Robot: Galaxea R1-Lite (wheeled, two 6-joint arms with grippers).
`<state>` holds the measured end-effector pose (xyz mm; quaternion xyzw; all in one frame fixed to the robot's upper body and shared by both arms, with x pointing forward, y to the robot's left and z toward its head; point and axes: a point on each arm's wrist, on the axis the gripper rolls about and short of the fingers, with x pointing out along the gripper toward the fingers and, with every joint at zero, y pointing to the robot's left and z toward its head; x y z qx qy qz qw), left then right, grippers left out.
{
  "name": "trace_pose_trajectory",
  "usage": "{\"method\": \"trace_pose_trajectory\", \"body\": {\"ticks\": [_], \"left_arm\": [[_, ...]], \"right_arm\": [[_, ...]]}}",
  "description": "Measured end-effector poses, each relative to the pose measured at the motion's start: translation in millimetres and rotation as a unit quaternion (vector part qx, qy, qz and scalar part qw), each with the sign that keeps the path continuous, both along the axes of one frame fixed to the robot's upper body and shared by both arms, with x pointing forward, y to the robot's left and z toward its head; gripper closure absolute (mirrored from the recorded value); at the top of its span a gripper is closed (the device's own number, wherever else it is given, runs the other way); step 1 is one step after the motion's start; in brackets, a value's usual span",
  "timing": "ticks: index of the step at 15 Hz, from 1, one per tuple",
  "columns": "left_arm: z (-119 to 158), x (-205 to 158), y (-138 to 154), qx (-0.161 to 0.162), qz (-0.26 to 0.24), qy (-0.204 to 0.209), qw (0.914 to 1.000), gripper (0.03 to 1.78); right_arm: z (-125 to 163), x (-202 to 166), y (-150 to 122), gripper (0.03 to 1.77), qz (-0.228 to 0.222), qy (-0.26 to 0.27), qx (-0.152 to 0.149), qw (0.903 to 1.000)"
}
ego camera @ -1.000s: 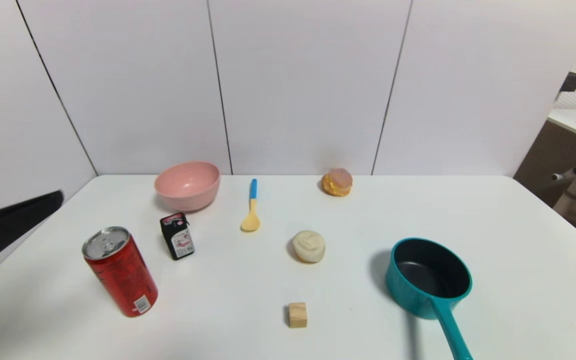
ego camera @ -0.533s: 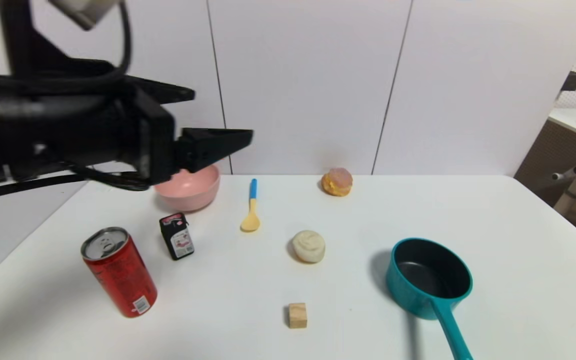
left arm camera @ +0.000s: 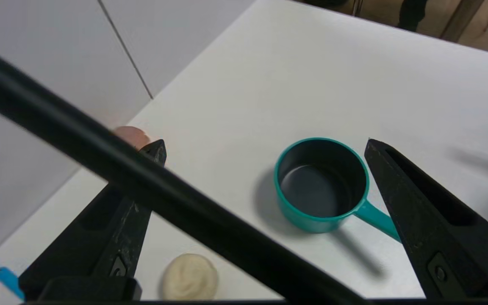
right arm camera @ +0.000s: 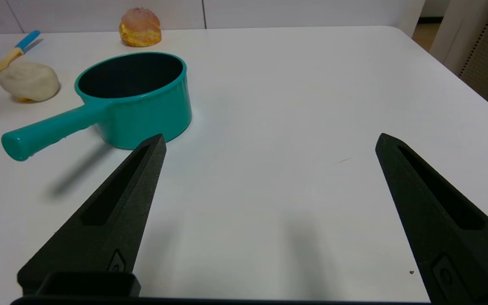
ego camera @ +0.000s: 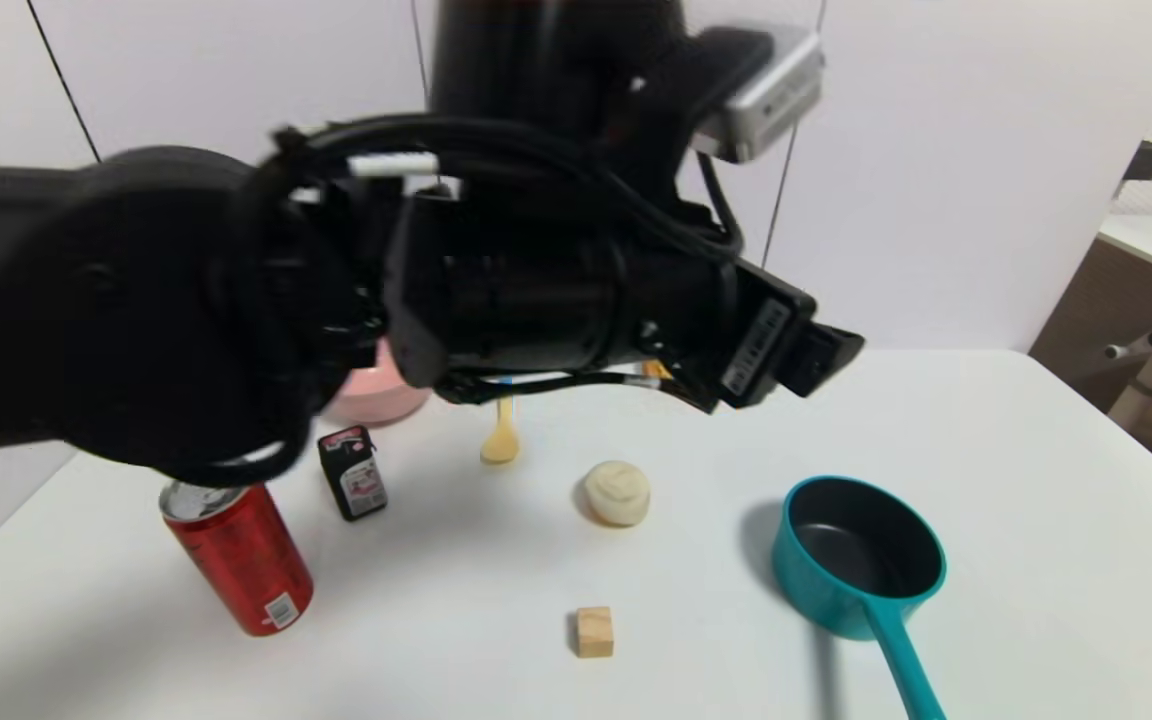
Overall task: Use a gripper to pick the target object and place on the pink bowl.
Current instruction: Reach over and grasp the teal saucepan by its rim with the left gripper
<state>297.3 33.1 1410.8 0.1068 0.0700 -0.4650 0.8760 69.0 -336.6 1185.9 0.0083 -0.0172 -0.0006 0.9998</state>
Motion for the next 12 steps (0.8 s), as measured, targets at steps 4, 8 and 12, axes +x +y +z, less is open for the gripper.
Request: {"method": "trace_pose_trajectory", "body": {"ticks": [4, 8, 12], "left_arm": [[-33.0, -2.5, -36.4, 0.07, 0.06, 0.052, 0.9944, 0.12], [-48.5, -6.8, -63.7, 0.064, 0.139, 0.096, 0.9835, 0.12], [-63.0, -4.2, -80.7, 0.089, 0.171, 0.102, 0.976, 0.12]], "right_arm": [[0.0, 0.0, 0.0, 0.09, 0.0, 0.0, 0.0, 1.0], [0.0, 0.0, 0.0, 0.09, 0.0, 0.0, 0.0, 1.0], [0.0, 0.0, 0.0, 0.09, 0.0, 0.0, 0.0, 1.0]]}}
